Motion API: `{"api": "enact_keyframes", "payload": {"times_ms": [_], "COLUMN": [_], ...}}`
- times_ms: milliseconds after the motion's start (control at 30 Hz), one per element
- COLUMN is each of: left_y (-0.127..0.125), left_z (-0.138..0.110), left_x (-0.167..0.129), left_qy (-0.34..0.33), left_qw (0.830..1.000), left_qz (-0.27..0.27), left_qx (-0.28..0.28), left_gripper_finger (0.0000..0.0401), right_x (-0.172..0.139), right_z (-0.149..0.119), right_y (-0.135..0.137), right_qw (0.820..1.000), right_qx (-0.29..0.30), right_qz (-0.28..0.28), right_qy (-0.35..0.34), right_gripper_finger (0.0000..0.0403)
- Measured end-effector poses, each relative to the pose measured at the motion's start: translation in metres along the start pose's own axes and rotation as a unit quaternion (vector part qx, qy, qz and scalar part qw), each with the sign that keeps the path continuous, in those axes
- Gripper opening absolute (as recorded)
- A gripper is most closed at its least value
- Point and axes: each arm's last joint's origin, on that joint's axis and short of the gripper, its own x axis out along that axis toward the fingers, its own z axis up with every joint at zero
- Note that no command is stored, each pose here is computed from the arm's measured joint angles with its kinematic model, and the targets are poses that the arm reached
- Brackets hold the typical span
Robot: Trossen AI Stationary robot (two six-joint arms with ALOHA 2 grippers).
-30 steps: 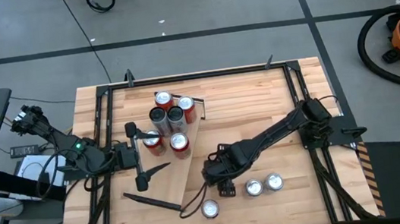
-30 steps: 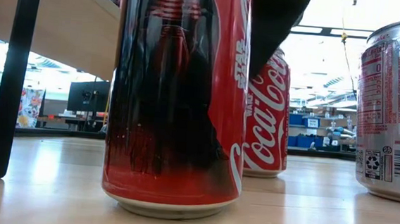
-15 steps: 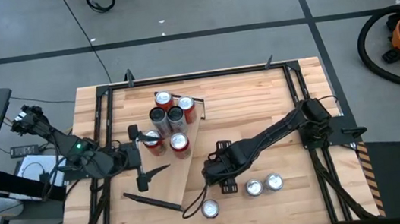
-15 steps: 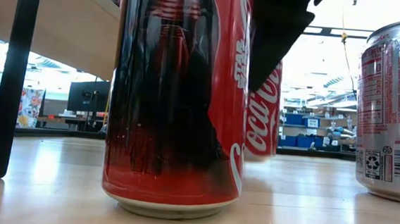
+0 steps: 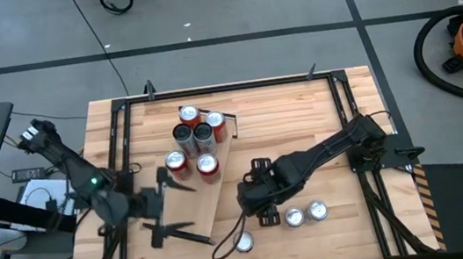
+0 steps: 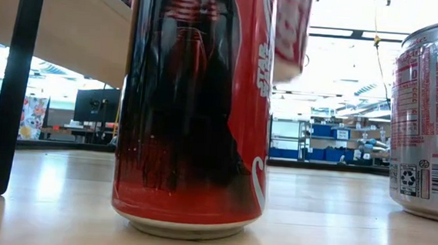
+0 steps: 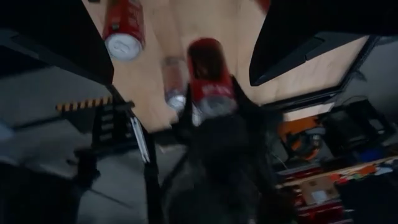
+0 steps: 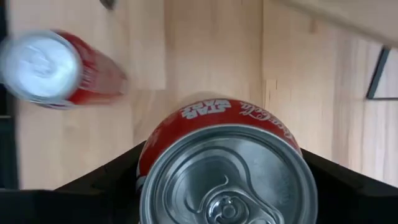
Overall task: Place canned beverage on shelf
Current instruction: Put the right red soda can on the shelf
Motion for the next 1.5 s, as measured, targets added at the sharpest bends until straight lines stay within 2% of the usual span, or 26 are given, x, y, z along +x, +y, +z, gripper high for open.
{"api": "enact_keyframes", "payload": {"times_ms": [267,433,700,867,1167,1500], "left_y": [-0.045,-0.059,-0.054,-0.052,-0.047,-0.041], "left_z": [-0.026,-0.034,-0.044,-0.051,-0.054,-0.052], "left_x": [0.031,0.046,0.067,0.077,0.091,0.096], "left_qy": [0.055,0.056,0.068,0.075,0.085,0.079], "left_qw": [0.997,0.998,0.995,0.991,0.989,0.988], "left_qz": [-0.038,-0.037,0.034,0.08,0.095,0.091], "left_qx": [0.045,0.012,-0.069,-0.075,-0.076,-0.092], "left_gripper_finger": [0.0387,0.0387,0.0387,0.0387,0.0387,0.0386], "right_x": [-0.043,-0.055,-0.053,-0.051,-0.054,-0.049], "right_z": [0.006,0.008,0.015,0.019,0.03,0.045], "right_y": [0.008,0.02,0.029,0.028,0.028,0.02], "right_qw": [0.998,0.994,0.988,0.986,0.975,0.967], "right_qx": [0.0,-0.024,-0.045,-0.051,-0.063,-0.045], "right_qz": [0.006,0.027,0.031,0.022,0.032,0.036], "right_qy": [-0.062,-0.101,-0.146,-0.159,-0.21,-0.247], "right_gripper_finger": [0.0321,0.0321,0.0321,0.0321,0.0321,0.0321]}}
